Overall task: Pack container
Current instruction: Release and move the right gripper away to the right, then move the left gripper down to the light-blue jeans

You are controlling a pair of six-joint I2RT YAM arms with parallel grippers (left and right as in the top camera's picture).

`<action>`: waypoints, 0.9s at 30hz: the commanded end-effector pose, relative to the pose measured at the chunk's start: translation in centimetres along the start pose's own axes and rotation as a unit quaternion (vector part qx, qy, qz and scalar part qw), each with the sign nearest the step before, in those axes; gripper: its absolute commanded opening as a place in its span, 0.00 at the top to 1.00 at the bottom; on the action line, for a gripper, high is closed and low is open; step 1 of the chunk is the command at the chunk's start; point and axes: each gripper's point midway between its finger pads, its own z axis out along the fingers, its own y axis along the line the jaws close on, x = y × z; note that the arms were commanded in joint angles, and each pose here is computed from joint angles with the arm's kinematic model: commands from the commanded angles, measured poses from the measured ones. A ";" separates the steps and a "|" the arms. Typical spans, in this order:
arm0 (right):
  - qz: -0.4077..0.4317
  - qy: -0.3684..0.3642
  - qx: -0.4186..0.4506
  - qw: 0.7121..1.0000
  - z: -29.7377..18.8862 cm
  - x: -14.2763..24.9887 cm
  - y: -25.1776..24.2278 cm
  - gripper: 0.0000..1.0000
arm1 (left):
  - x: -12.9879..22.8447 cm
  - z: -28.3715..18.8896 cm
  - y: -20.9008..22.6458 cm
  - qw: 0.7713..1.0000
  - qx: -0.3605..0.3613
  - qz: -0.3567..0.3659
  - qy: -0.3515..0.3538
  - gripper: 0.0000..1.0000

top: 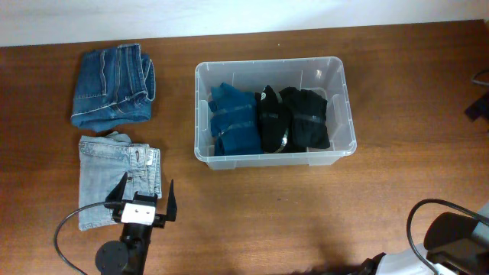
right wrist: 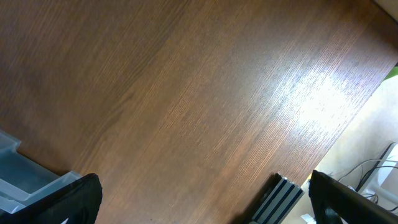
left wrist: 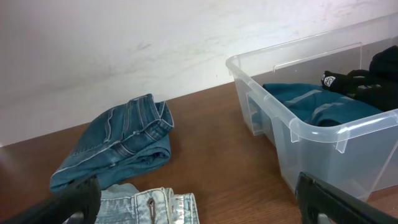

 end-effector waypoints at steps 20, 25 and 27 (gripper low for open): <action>0.007 0.003 0.002 1.000 0.3 0.0 0.0 0.01 | -7.7 -1.4 0.5 0.996 0.011 0.022 -0.082 0.01; 0.007 0.003 0.002 1.000 0.3 0.0 0.0 0.01 | -10.8 -1.3 4.1 0.999 -0.043 0.008 -0.002 0.01; 0.007 0.003 0.002 1.000 0.3 0.0 0.0 0.02 | -11.2 -0.5 5.5 0.997 -0.058 0.005 0.050 0.00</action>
